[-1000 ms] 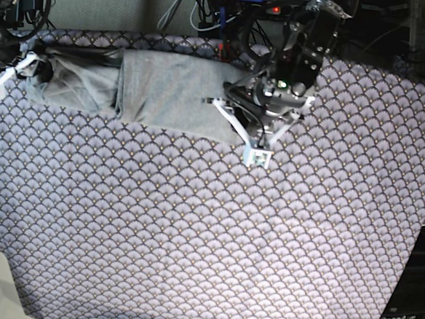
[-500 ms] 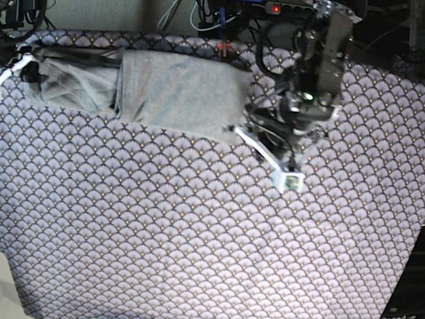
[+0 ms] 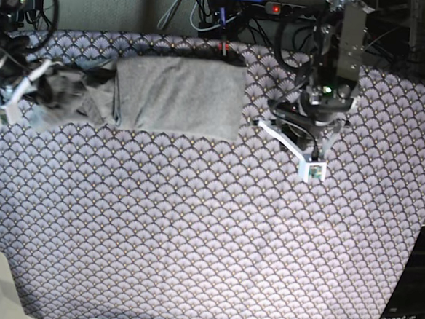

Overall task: Fold the T-shirt properly
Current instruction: 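Grasp the strip's other end with the right gripper and fold it over the stack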

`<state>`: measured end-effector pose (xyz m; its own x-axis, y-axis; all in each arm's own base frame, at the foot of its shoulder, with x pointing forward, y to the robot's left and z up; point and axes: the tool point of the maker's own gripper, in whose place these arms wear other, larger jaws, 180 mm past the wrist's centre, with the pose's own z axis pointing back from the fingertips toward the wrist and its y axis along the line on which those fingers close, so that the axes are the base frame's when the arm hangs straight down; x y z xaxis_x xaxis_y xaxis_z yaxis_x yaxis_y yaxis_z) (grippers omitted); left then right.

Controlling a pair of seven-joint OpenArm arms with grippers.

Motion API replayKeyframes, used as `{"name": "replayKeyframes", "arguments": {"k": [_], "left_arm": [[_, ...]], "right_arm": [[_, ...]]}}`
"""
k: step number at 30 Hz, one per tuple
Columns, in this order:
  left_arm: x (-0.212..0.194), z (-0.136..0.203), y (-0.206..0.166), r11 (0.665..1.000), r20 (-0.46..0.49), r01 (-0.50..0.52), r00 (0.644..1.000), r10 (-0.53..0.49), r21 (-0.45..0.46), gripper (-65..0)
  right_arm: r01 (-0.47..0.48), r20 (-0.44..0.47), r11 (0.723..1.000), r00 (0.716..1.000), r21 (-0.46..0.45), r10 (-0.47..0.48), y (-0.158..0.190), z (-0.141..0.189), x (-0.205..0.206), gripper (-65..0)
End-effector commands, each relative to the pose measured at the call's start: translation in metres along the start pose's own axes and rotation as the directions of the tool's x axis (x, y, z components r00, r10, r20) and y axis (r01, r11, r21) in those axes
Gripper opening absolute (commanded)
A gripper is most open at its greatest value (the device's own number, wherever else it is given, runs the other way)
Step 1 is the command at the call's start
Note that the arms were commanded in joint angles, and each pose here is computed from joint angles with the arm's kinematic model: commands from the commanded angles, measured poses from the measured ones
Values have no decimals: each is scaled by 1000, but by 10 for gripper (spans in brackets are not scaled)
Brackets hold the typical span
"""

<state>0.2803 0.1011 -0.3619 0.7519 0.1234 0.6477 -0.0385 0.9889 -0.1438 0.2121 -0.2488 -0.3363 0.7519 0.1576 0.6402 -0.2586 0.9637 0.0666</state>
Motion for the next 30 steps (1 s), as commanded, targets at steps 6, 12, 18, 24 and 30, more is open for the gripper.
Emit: {"name": "replayKeyframes", "arguments": {"k": [6,12,18,24,30], "left_arm": [[13,6,30,997,52,-37,998,33,69,-650],[12,12,78,983,52,-50,998,41,174,-650],[7,18,101,972,46,-54,998,45,228,-650],[1,19,105,970,35,-57,998,50,236,-650],[-2,19,105,970,27,-54,998,49,236,-650]], "right_arm": [[-15,4,996,1000,87,15,34,-14,3,-650],[-28,14,982,1000,185,26,71,-29,8,-650],[-60,65,963,997,262,44,101,-40,29,-650],[-122,144,933,987,338,77,136,-48,61,-650],[-186,160,916,978,356,137,148,-52,83,-650]]}}
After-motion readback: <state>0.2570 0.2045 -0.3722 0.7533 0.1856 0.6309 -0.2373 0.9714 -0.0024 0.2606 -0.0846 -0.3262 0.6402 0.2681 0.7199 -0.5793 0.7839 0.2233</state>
